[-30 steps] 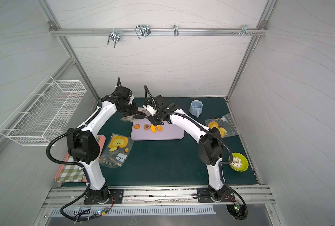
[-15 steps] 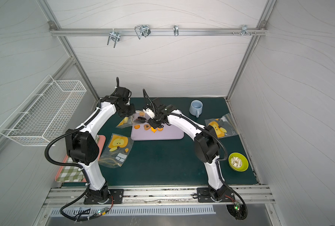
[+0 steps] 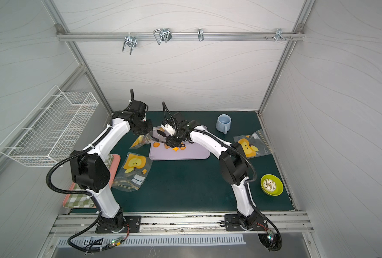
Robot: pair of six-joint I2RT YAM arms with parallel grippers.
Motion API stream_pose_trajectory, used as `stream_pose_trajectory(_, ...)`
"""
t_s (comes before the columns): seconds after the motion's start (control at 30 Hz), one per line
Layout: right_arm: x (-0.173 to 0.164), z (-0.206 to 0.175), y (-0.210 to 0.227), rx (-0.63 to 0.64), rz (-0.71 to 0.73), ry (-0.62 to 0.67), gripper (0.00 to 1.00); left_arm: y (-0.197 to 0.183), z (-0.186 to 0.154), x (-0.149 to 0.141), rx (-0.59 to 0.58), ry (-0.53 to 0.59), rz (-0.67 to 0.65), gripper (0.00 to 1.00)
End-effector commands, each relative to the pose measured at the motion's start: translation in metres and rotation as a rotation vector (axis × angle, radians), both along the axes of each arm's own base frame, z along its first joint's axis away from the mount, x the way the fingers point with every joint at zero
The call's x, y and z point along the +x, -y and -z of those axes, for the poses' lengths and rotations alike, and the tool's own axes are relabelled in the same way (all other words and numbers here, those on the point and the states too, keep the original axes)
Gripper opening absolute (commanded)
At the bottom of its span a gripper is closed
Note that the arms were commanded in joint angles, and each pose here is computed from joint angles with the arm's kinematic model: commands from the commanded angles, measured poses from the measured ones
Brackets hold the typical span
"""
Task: Put the cookies into a resealable bag to prevent moisture
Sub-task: Place the cookie in the ziploc bag, then pick up the cookie from the tray.
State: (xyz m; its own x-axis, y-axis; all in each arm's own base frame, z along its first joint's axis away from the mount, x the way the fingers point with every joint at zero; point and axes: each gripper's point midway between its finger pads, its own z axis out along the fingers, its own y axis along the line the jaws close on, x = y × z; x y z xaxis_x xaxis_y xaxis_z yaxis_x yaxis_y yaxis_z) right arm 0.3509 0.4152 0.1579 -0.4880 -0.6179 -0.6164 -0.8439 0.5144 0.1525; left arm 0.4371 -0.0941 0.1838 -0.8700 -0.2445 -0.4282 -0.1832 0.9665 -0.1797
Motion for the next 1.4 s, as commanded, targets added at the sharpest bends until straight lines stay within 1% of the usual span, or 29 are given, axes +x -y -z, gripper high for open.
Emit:
stream_pose_trajectory(0.0,-0.003,-0.026,-0.004,0.081,-0.011,0.027,0.50,0.000,-0.005,0.005,-0.012,0.022,-0.008,0.00)
stream_pose_trajectory(0.07,-0.004,-0.034,0.000,0.106,-0.004,0.035,0.48,-0.001,-0.004,0.005,-0.008,0.018,-0.007,0.00)
stream_pose_trajectory(0.33,-0.020,-0.073,0.026,0.228,0.023,0.043,0.48,-0.002,0.002,0.006,0.002,-0.002,-0.012,0.00)
stream_pose_trajectory(0.5,-0.036,-0.086,0.045,0.244,0.034,0.059,0.47,-0.004,0.004,0.007,0.007,-0.009,-0.017,0.00)
stream_pose_trajectory(0.67,-0.045,-0.084,0.070,0.213,0.095,0.091,0.47,-0.009,0.004,0.007,0.016,-0.012,-0.033,0.00)
stream_pose_trajectory(0.73,-0.041,-0.079,0.087,0.161,0.169,0.109,0.46,-0.009,0.004,0.007,0.013,-0.012,-0.035,0.00)
stream_pose_trajectory(0.83,-0.037,-0.061,0.116,0.038,0.270,0.138,0.46,-0.007,0.006,0.007,-0.001,-0.017,-0.032,0.00)
stream_pose_trajectory(0.97,-0.039,-0.028,0.144,-0.099,0.347,0.106,0.46,-0.004,0.007,0.009,-0.013,-0.015,-0.025,0.00)
stream_pose_trajectory(1.07,-0.050,-0.009,0.146,-0.141,0.305,0.069,0.46,-0.005,0.006,0.008,-0.013,-0.015,-0.025,0.00)
stream_pose_trajectory(1.17,-0.059,0.002,0.139,-0.149,0.256,0.050,0.46,-0.005,0.004,0.008,-0.016,-0.010,-0.024,0.00)
stream_pose_trajectory(1.27,-0.064,0.008,0.127,-0.127,0.206,0.013,0.46,-0.004,0.005,0.008,-0.019,-0.012,-0.023,0.00)
stream_pose_trajectory(1.37,-0.061,0.010,0.116,-0.112,0.188,0.019,0.46,-0.003,0.004,0.008,-0.023,-0.010,-0.021,0.00)
